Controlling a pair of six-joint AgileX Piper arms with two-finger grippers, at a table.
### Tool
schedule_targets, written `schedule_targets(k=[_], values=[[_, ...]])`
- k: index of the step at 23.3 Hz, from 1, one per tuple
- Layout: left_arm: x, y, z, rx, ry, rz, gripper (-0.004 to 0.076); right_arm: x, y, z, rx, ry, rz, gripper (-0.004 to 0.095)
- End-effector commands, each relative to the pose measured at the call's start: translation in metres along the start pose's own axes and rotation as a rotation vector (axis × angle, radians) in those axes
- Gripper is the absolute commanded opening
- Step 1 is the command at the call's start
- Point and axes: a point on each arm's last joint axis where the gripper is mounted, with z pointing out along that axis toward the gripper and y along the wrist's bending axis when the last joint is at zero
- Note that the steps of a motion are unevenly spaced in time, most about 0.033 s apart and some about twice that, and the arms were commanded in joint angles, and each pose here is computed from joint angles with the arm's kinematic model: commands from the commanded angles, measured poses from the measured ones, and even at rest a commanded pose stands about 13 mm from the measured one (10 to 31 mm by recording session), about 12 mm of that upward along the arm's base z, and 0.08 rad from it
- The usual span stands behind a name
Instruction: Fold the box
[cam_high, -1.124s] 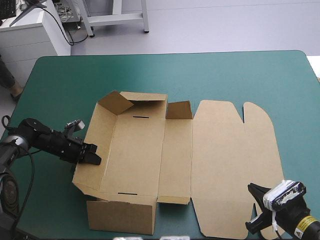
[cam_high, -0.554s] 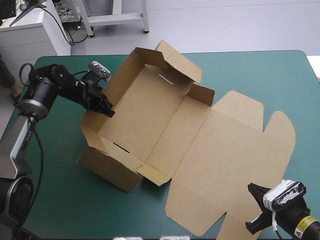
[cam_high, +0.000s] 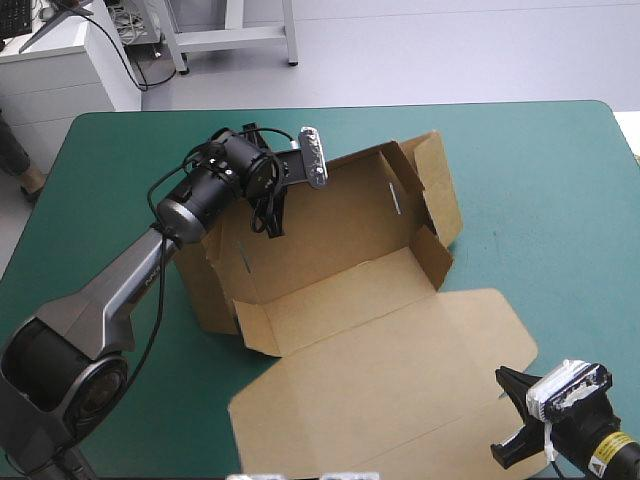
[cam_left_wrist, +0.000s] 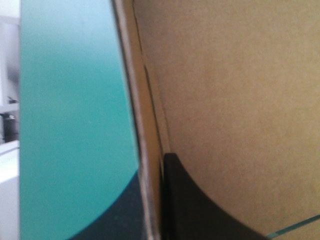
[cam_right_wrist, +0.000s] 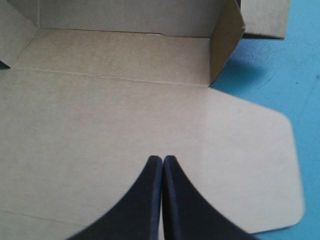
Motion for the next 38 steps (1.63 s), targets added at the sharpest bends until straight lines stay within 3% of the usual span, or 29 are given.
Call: schedule_targets(k=[1, 12, 16, 28, 30, 32, 35, 38], values=[[-0.014, 0.011, -0.038, -0.171, -0.099, 0.084, -0.0008, -0.014, -0.001, -0.003, 0.009, -0.089, -0.001, -0.0019], [-0.031, -0.015, -0.058, -0.175, -0.125, 0.192, -0.0008, -0.014, -0.001, -0.003, 0.010, -0.089, -0.003, -0.0019], [-0.024, -0.053, -0.063, -0.322, -0.098, 0.327, -0.0008, -0.014, -0.001, -0.003, 0.010, -0.089, -0.003, -0.0019], [-0.027, -0.116, -0.073, -0.360, -0.131, 0.360, -0.0008, -0.016, -0.003, -0.004, 0.035, -0.120, -0.029, -0.0017], [-0.025, -0.122, -0.067, -0.420, -0.099, 0.384, -0.0008, -0.018, -0.003, -0.003, 0.035, -0.131, -0.025, -0.0011], [-0.021, -0.127, -0.062, -0.499, -0.062, 0.408, -0.0008, -0.018, -0.003, -0.003, 0.033, -0.131, -0.016, 0.0049], [-0.019, -0.132, -0.057, -0.499, -0.052, 0.426, -0.0008, -0.018, -0.003, -0.003, 0.033, -0.132, 0.002, 0.0183], [-0.019, -0.134, -0.057, -0.490, -0.059, 0.423, -0.0008, -0.018, -0.003, -0.004, 0.031, -0.140, 0.019, 0.0390]])
